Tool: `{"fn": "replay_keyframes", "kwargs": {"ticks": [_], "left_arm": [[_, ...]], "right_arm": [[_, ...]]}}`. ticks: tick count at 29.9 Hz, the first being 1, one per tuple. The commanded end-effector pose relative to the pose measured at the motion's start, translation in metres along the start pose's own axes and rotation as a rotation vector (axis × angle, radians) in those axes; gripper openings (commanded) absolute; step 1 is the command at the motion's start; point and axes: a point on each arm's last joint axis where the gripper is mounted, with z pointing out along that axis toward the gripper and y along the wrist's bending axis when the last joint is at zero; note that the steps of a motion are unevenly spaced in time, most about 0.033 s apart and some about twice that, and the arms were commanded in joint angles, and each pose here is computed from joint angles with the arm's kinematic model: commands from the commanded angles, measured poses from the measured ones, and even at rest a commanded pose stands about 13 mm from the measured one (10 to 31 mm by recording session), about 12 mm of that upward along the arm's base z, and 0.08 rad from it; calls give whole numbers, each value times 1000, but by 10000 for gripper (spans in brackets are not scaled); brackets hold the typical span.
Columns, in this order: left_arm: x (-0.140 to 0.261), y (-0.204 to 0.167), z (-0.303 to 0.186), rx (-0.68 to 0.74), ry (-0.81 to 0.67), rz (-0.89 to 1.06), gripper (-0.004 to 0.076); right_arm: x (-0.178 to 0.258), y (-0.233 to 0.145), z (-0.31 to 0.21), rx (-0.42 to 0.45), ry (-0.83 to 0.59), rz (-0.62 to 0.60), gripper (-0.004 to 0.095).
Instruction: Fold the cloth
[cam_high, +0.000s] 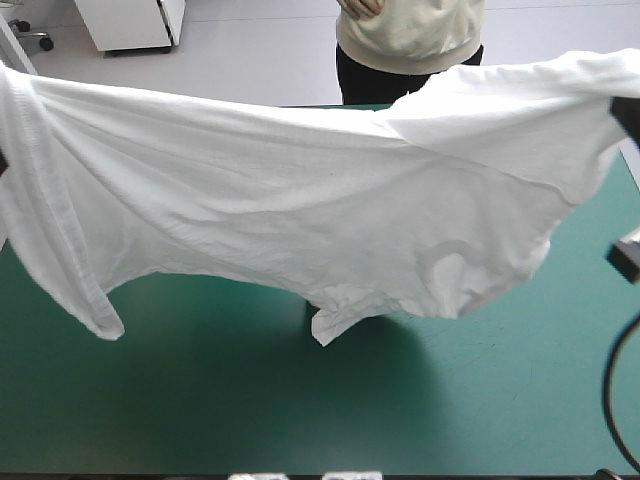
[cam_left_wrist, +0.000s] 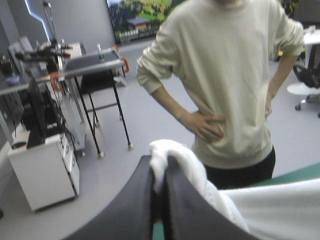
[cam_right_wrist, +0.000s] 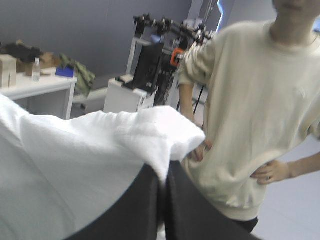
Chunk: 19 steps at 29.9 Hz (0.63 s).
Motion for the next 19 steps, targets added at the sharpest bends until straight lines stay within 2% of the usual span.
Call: {"fn": "replay_keyframes", "kwargs": {"ticks": [1, 6, 10, 15, 19], "left_arm": [[-24, 1, -31, 4, -176, -5, -9], [-26, 0, -38, 15, -180, -6, -9], [-16, -1, -21, 30, -97, -10, -9], [20, -8, 39, 66, 98, -21, -9], [61, -15, 96, 89, 248, -42, -9]], "right_arm": [[-25, -6, -26, 52, -132, -34, -3], [-27, -10, -28, 88, -110, -35, -3], [-20, -13, -13, 102, -31, 1, -3], [1, -18, 37, 140, 157, 36, -3], [28, -16, 93, 129, 277, 18, -4]]}}
